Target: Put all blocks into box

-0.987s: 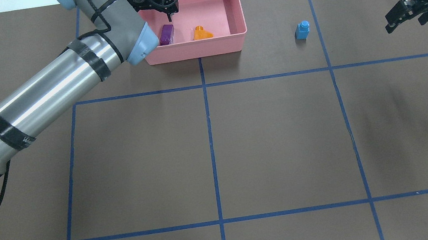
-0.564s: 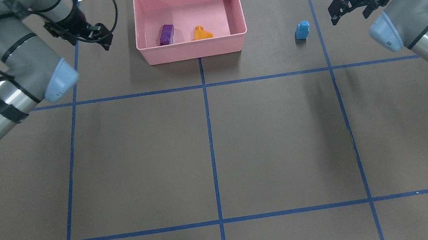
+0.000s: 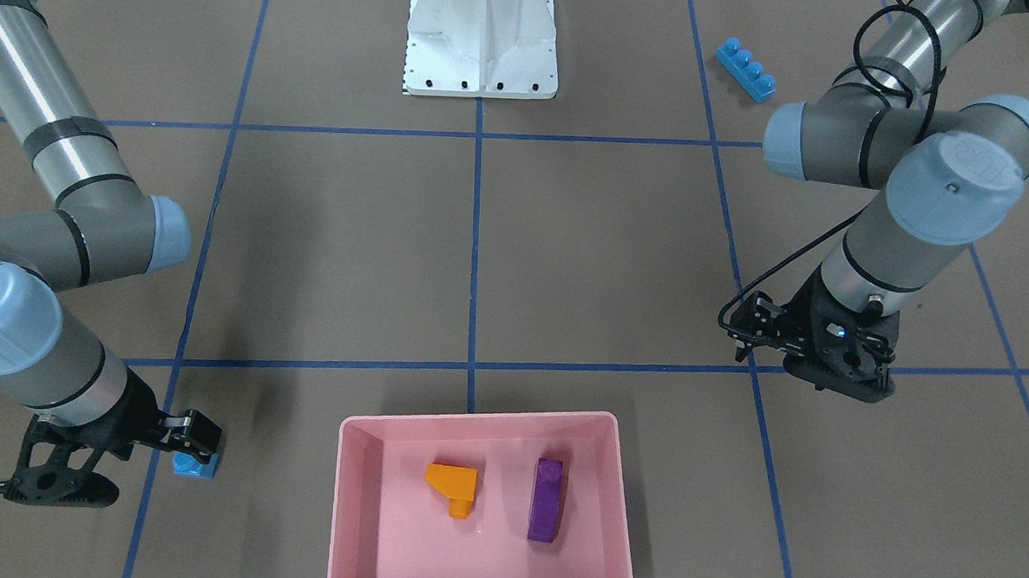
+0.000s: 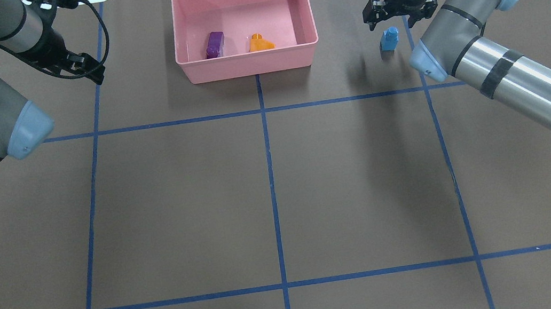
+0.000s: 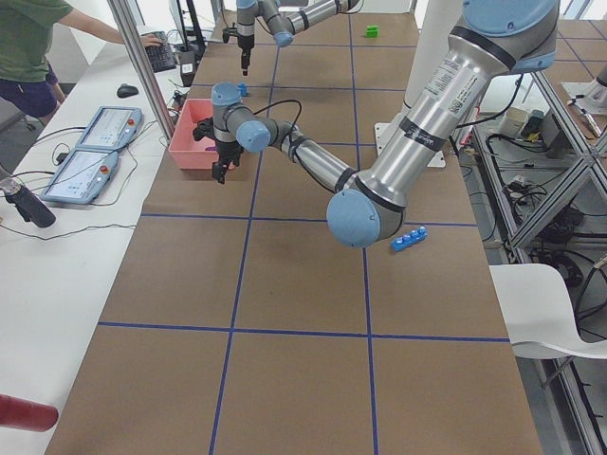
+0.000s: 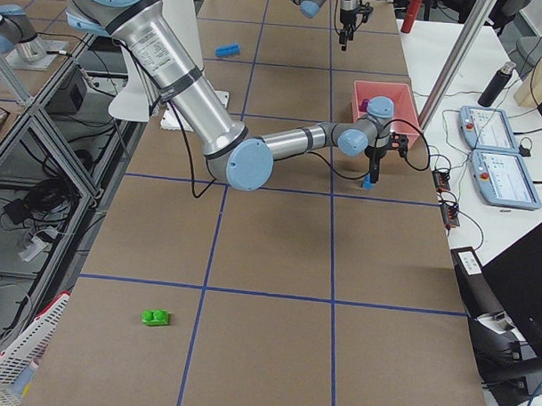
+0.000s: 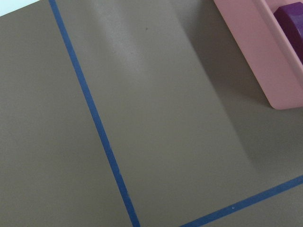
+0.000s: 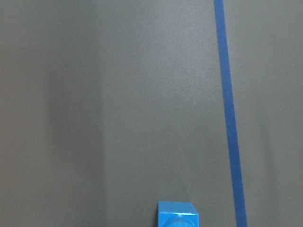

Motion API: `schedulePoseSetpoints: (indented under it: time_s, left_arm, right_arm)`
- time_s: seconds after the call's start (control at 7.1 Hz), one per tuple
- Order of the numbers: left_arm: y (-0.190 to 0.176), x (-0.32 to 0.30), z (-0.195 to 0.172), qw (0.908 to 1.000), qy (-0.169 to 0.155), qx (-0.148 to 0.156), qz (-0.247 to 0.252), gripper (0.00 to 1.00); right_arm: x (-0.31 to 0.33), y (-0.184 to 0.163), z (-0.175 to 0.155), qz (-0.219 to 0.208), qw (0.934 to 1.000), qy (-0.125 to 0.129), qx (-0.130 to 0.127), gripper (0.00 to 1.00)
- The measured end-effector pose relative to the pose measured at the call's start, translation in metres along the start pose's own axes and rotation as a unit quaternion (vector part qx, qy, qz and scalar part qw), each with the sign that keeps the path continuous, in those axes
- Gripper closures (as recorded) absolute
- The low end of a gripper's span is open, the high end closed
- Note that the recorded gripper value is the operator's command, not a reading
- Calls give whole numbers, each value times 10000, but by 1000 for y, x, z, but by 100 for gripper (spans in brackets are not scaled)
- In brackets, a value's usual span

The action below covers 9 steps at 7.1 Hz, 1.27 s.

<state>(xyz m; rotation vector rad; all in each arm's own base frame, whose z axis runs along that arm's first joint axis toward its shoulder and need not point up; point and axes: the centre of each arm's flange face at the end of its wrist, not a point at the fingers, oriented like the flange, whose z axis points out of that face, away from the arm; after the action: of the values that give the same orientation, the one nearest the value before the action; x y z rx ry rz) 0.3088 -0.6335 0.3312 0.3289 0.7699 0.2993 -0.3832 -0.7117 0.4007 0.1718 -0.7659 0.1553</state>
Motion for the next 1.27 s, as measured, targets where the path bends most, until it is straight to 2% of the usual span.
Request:
schedulePoseSetpoints:
  time_s: [0.14,0.28,0.56,0.85,1.13,1.27]
  left_arm:
    - [0,1,1,10000,3,-4,-2,0]
    - [1,2,1,10000,6,-7,-3,0]
    - [1,3,2,10000,12,-12,-60,0]
    - [1,6,2,9999,20,-6,-121,0]
    - [0,6,2,9999,18,-2,-131,0]
    - [0,6,1,9999,20,1,-131,0]
  right_arm:
    - [-7,4,7,-7,10000,72,45,44]
    - [-8,7,12,-16,9999,117,53,47]
    - [-3,12,22,-7,9998,205,14,49]
    - [1,13,27,-3,9996,266,24,72]
    - [0,13,27,-7,9996,267,27,75]
    - [-1,13,27,-6,9996,263,30,82]
